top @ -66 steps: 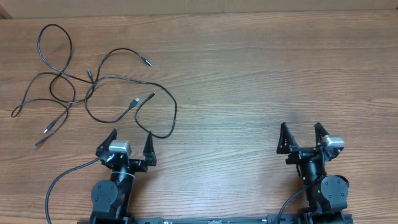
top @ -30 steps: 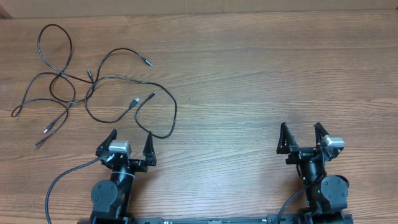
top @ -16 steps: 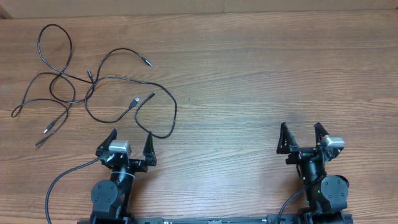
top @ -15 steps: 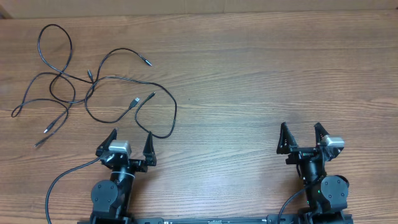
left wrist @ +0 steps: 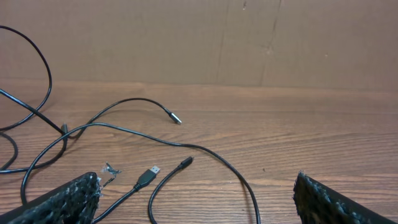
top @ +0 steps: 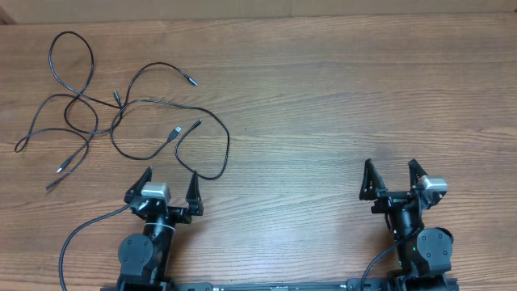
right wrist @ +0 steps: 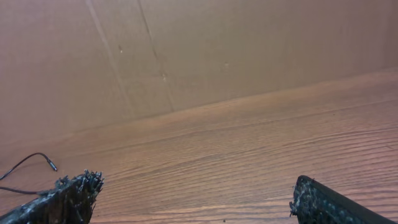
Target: Untangle cables
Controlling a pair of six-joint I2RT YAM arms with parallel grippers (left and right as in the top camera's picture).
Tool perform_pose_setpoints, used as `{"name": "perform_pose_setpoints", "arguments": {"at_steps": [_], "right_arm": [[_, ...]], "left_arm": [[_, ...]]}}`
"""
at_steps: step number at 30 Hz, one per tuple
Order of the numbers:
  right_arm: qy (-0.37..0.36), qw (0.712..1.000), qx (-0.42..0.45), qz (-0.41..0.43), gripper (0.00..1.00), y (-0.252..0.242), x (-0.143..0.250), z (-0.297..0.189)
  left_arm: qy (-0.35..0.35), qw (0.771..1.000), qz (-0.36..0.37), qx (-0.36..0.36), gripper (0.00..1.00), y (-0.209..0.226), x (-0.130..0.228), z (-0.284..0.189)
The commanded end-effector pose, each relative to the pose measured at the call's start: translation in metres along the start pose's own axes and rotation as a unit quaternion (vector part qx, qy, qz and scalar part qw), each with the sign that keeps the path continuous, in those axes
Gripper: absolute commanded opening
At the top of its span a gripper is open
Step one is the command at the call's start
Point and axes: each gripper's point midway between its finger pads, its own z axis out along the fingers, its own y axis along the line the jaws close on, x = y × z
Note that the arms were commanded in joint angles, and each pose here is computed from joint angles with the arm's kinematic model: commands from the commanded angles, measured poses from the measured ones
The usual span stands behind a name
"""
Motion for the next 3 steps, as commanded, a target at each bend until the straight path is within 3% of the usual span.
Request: {"name": "perform_pose_setpoints", "arguments": {"at_steps": [1, 3], "right_arm": [[-0.005, 1.0, 0.005, -0.002, 1.0, -0.0024, 0.0005, -0.0001], [-0.005, 1.0, 0.005, -0.002, 1.0, -0.0024, 0.0005, -0.0001]], "left_arm": [[-0.002, 1.0, 0.005, -0.002, 1.0, 0.0012, 0.0, -0.0003], [-0.002, 1.0, 0.005, -0.001, 0.99, 0.0011, 0.0, -0.0003]]}}
